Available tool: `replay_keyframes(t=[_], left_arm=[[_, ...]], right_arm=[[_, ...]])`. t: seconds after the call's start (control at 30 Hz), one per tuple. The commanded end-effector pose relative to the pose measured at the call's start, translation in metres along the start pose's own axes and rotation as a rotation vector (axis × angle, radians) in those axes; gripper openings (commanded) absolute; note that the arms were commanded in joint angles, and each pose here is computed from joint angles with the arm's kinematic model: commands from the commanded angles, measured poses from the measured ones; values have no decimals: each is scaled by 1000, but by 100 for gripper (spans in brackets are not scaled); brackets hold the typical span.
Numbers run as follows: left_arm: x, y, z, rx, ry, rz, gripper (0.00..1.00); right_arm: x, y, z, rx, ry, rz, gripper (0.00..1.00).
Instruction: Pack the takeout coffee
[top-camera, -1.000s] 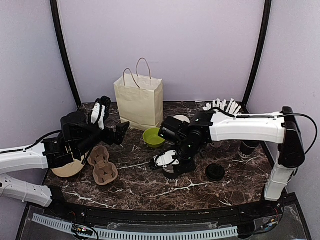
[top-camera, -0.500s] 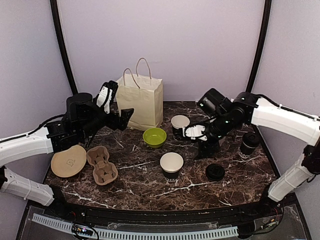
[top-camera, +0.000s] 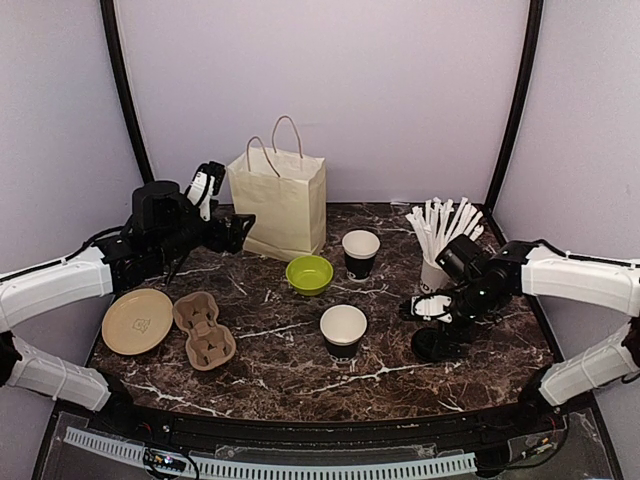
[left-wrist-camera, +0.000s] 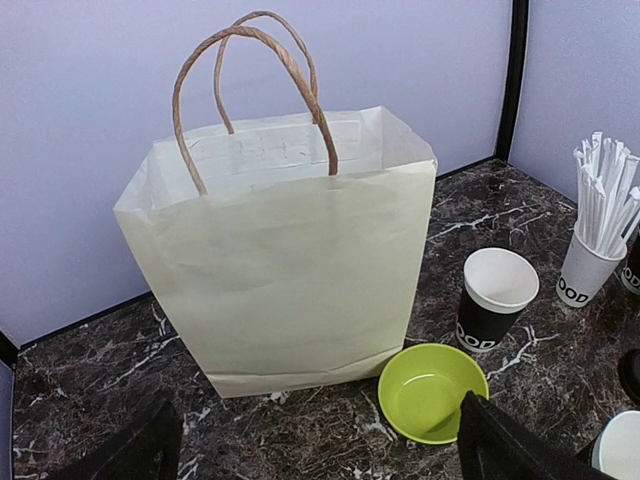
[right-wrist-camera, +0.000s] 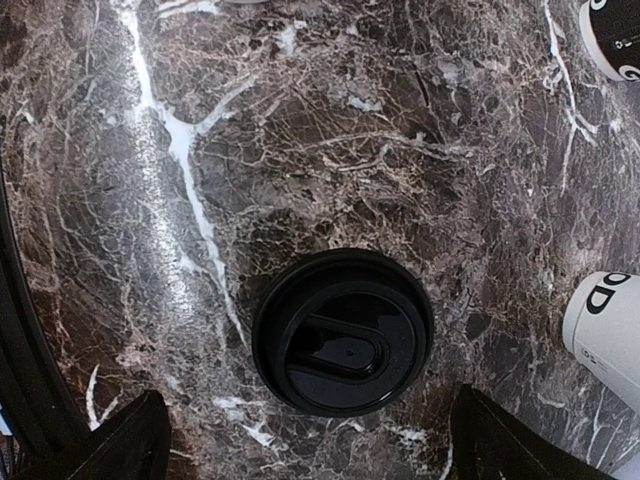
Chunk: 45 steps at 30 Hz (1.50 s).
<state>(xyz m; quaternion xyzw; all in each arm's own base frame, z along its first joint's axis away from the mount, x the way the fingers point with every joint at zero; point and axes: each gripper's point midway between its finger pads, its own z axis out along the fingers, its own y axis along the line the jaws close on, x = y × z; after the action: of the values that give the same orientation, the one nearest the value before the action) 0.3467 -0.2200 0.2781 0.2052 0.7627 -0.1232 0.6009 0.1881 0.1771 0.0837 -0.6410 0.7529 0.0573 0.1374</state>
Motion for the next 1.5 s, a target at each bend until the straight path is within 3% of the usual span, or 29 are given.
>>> replay_keyframes(t=[0.0,0.53,1.03,1.23,1.47], left_arm=[[-8,-3,-6,44,-38,-24,98],[-4,-3,-4,71,-27,-26,98],[-4,-8,-6,107,-25,-53,98],[-6,-9,-7,113,-28,-54,98],[-2,-7,-4,103,-10,-47,98]], right_arm=[[5,-7,18,31,7,-32,99],[6,-24,41,10,42,-1,93],[16,-24,48,-68,75,59,64],[-8,-30,20,-68,11,85,62],[-76,-47,-41,-36,-158,23,62]])
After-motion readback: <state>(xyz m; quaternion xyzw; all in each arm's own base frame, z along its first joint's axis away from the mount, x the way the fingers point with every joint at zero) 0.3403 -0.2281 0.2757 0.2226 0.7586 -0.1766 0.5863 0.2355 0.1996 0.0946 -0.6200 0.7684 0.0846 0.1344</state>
